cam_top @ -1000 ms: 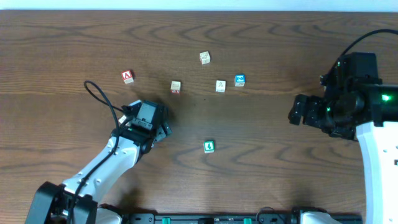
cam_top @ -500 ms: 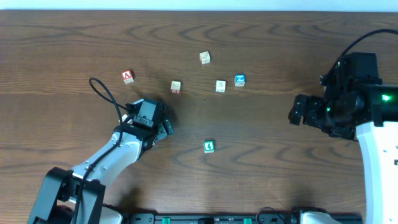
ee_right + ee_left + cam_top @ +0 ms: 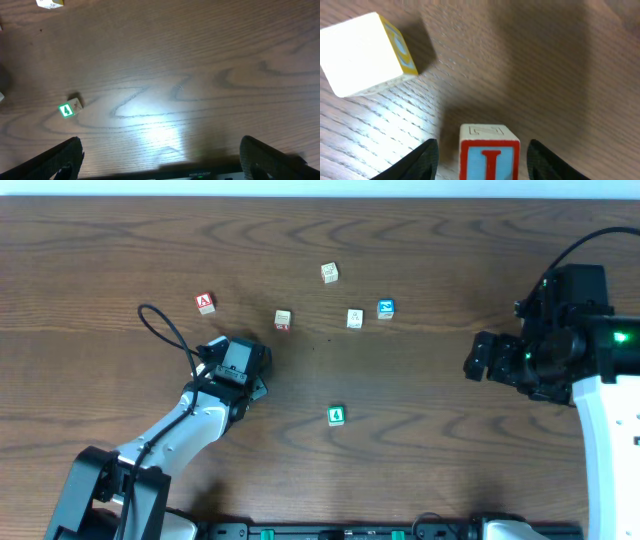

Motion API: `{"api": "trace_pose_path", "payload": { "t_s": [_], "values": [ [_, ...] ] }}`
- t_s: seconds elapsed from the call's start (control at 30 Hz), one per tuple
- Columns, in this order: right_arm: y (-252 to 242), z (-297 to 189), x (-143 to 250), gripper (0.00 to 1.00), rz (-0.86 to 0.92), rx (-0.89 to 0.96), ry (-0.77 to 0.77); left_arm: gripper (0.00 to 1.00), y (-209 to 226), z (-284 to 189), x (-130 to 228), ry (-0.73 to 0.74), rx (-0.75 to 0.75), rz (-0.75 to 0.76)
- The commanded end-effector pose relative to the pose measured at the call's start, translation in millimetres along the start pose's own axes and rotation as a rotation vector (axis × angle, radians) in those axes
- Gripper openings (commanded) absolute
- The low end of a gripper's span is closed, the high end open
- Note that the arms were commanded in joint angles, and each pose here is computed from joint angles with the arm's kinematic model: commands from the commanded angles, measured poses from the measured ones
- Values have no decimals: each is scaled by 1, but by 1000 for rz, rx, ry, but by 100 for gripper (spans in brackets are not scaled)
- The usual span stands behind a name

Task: Spell out Ai2
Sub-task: 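Lower the left gripper and close it on the red 'I' block, then lift the 'I' block and carry it toward the table center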

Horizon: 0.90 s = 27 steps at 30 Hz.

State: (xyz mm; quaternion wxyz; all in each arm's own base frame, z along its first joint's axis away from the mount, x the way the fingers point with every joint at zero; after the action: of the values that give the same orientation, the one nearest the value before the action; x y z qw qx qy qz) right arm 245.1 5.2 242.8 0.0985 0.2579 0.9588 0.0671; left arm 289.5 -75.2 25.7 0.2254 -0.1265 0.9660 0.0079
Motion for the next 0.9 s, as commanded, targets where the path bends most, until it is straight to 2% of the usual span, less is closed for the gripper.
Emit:
{"api": "trace_pose_path", "payload": {
  "t_s": [0.0, 0.1, 0.23, 0.37, 0.67, 0.87],
  "values": [
    [-3, -1, -2, 99, -3, 8, -8, 52, 6, 0, -8, -32, -41, -9],
    [-2, -1, -2, 99, -3, 8, -9, 39, 6, 0, -7, -31, -41, -9],
    [-2, -1, -2, 99, -3, 8, -9, 35, 6, 0, -7, -31, -40, -9],
    [-2, -1, -2, 99, -3, 8, -9, 22, 3, 0, -6, -21, -25, -7],
    [-2, -1, -3, 99, -4, 4, -16, 22, -22, -8, -17, -12, 86, 191],
    [-2, -1, -3, 99, -4, 4, -15, 22, -45, -45, -67, -71, 109, 305]
  ]
}}
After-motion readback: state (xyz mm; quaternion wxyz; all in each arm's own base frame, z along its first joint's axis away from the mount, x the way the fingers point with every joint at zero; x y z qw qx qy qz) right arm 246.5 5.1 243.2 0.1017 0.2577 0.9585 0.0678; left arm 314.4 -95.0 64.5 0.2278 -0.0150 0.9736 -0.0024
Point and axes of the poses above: each gripper's point midway between its finger pads, its own z axis out along the fingers, its own y axis along the line the jaws close on, x = y × z, the point moved 2 cm from there along -z, back along the fingers, and after that the axes turned 14 degrees about z, right-handed, at the moved point
